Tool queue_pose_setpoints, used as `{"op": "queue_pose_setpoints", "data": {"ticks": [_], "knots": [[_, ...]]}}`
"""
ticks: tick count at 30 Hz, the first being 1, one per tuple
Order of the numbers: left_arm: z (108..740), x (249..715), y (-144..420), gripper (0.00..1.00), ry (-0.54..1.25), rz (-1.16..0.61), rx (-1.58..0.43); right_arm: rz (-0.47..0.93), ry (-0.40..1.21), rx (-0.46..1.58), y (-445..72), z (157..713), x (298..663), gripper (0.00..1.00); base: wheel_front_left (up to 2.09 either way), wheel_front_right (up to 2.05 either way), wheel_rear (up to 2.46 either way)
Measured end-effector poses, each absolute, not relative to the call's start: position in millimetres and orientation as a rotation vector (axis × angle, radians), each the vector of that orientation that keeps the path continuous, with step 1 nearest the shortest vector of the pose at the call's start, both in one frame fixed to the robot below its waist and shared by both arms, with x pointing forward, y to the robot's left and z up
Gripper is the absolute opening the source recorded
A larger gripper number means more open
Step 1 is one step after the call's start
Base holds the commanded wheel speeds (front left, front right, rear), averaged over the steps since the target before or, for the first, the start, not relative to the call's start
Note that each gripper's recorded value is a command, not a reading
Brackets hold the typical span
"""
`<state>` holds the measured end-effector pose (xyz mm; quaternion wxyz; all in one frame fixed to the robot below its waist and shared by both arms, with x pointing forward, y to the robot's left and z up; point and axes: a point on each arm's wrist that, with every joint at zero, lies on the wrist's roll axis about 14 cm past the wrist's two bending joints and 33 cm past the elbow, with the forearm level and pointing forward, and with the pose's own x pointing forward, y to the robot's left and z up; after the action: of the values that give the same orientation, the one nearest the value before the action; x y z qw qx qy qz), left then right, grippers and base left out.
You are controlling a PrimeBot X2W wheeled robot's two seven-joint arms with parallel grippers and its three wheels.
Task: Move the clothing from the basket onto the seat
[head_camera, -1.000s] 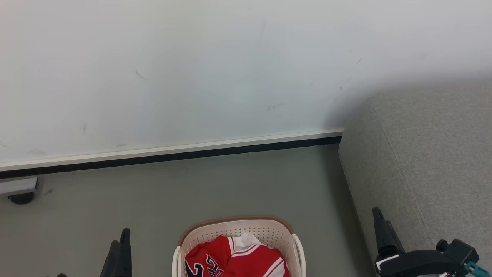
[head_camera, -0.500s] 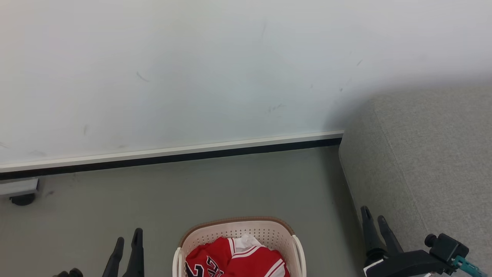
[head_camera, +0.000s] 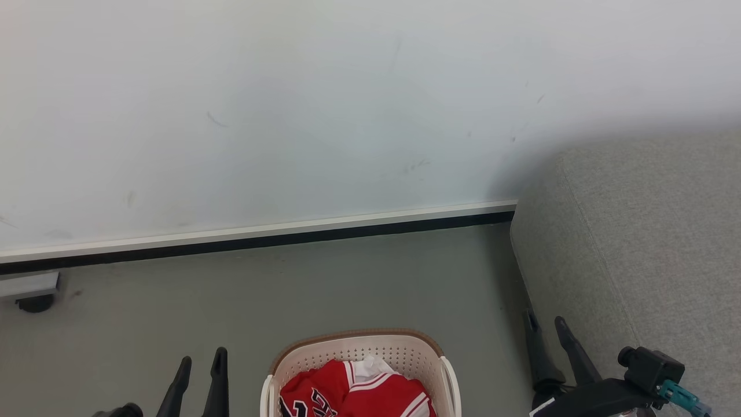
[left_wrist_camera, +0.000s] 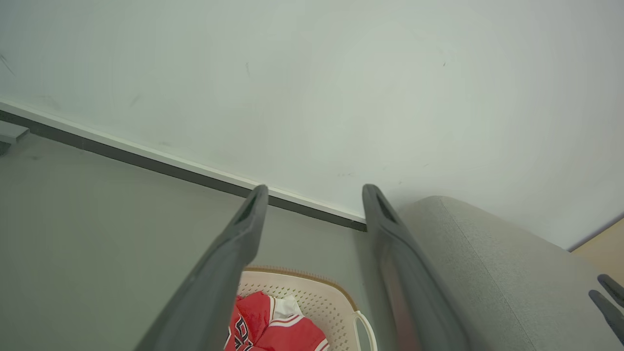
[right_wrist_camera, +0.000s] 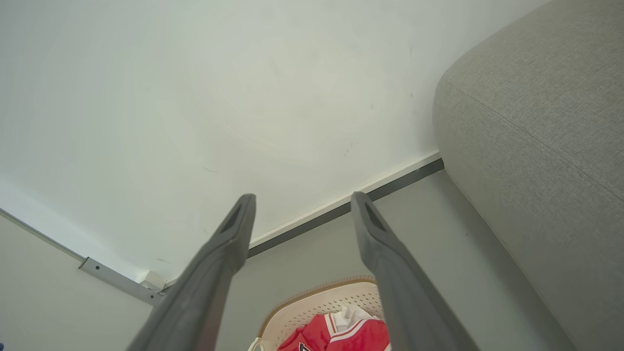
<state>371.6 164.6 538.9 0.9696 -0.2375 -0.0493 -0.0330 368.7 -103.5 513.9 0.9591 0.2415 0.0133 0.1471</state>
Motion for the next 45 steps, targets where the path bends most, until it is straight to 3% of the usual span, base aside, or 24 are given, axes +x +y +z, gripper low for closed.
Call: {"op": "queue_pose_setpoints", "data": {"ticks": [45], "knots": [[563.9,353.2,152.7,1.00,-0.242,-0.138,-0.069,0.403,-0.119,0.127,-77.7,530.2,349.1,1.00,0.00,0.00,0.00]]}}
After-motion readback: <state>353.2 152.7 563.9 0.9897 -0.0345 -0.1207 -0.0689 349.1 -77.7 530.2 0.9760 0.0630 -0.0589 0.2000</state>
